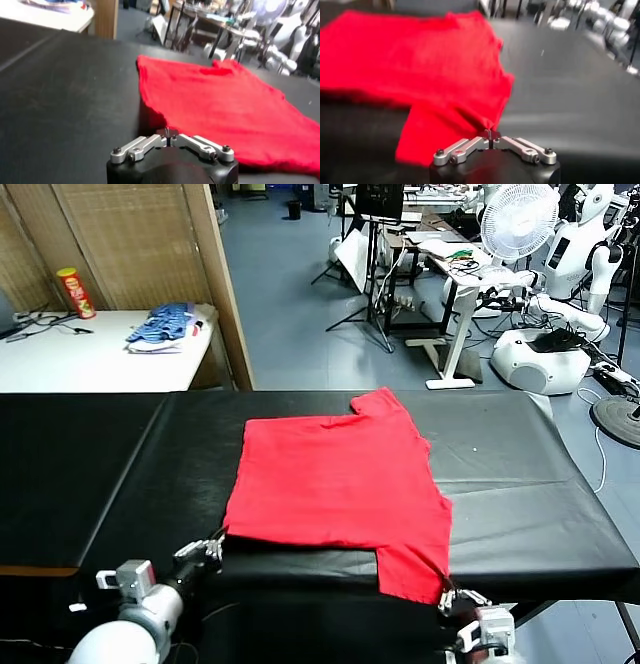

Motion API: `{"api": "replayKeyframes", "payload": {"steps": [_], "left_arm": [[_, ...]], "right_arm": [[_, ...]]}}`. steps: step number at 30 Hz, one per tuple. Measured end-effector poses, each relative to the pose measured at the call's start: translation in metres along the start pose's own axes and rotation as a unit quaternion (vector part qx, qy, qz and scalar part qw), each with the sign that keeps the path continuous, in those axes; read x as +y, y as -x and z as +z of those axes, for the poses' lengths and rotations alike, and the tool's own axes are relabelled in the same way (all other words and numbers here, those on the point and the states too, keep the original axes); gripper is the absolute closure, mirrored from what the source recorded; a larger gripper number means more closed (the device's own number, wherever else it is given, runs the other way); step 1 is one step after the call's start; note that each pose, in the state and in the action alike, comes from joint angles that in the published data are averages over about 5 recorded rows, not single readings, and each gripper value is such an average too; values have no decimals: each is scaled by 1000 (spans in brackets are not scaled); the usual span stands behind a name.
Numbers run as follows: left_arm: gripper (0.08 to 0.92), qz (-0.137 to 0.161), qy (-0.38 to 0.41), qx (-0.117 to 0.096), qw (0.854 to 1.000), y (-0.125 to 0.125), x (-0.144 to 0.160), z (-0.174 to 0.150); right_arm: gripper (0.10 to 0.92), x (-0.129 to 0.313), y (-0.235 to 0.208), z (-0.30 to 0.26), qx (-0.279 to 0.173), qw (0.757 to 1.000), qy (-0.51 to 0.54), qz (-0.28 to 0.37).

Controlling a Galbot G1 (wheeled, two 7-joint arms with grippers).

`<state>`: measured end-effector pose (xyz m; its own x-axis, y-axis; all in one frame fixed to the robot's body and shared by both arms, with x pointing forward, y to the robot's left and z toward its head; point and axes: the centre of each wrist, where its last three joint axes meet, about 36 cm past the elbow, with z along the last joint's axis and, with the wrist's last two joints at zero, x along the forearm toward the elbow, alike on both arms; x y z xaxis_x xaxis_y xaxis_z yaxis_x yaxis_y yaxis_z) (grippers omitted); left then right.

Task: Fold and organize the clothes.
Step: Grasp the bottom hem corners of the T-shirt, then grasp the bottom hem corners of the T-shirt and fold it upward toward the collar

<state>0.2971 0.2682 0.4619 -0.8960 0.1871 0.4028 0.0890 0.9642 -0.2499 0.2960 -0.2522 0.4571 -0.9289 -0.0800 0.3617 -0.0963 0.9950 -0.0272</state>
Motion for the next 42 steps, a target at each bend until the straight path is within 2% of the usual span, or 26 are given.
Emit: {"api": "replayKeyframes", "payload": {"steps": [9,16,22,24,26,29,31,36,39,42], "left_arm": [[874,-2,12,-30,999,28,3,-11],[874,-17,39,-41,998,54,14,-16],[874,-35,82,-42,995,74,23,-14],[874,-39,91,-38,994,82,26,-13],[865,-40,96,-32,994,90,27,-11],[773,-41,101,-26,994,103,26,-9],[664,-41,103,-25,993,108,25,-9],[380,-44,108,-23,993,109,25,-8],[251,-45,110,-21,993,104,26,-5],[208,-44,109,-13,993,98,26,2]], "right_arm": [[900,-24,70,-3,-61,998,-33,-12],[900,-38,117,1,-60,997,-50,-16],[900,-44,155,0,-44,997,-46,-48],[886,-48,161,-2,-37,997,-41,-58],[822,-51,161,-3,-30,997,-39,-64],[665,-54,152,-6,-22,997,-41,-66],[581,-55,141,-7,-20,997,-46,-63],[301,-52,112,-1,-16,997,-53,-55],[235,-50,100,9,-6,997,-56,-54],[241,-48,93,20,7,997,-54,-54]]}}
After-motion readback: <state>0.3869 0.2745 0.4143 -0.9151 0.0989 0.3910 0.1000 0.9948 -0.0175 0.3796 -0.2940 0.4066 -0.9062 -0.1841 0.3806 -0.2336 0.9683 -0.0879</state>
